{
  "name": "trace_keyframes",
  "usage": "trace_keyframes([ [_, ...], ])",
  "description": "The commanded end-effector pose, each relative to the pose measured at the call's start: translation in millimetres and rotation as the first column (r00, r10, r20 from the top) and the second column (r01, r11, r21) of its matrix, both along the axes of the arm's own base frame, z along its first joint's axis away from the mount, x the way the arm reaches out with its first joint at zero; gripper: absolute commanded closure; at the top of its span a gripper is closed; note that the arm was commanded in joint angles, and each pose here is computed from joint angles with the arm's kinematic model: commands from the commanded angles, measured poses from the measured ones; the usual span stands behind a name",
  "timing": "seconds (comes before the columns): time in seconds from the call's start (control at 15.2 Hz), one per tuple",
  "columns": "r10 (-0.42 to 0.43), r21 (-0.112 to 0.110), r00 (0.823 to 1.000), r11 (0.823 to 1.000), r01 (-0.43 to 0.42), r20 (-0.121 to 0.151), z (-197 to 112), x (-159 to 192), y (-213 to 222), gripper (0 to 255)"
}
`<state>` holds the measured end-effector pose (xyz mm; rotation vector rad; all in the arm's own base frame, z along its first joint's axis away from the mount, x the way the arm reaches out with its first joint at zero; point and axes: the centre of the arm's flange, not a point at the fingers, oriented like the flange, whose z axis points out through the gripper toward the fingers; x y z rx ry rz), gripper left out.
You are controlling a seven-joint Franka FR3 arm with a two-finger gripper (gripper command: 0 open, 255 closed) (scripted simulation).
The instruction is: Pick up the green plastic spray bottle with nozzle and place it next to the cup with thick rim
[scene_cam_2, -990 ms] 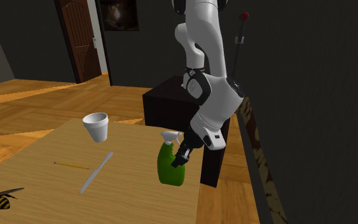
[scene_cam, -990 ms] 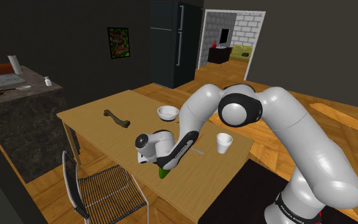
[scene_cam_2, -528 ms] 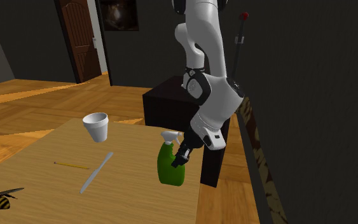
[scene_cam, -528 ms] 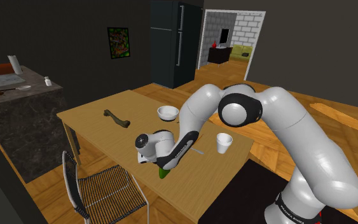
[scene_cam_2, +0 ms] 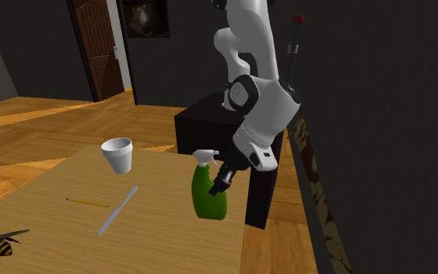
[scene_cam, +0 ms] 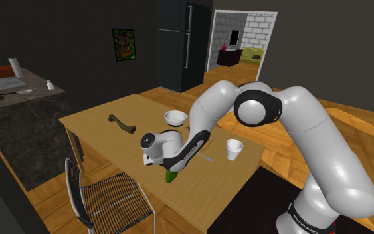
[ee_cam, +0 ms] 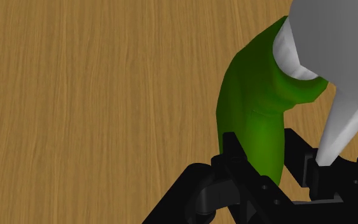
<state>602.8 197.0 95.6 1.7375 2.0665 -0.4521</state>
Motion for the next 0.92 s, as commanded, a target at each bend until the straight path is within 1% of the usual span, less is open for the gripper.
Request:
trace_keyframes([
  [0.0, 0.000, 0.000, 1.000, 1.000, 0.000, 0.000, 12, -1, 1, 255],
  [0.86, 0.000, 0.000, 1.000, 1.000, 0.000, 0.000, 80, -1, 1, 255],
])
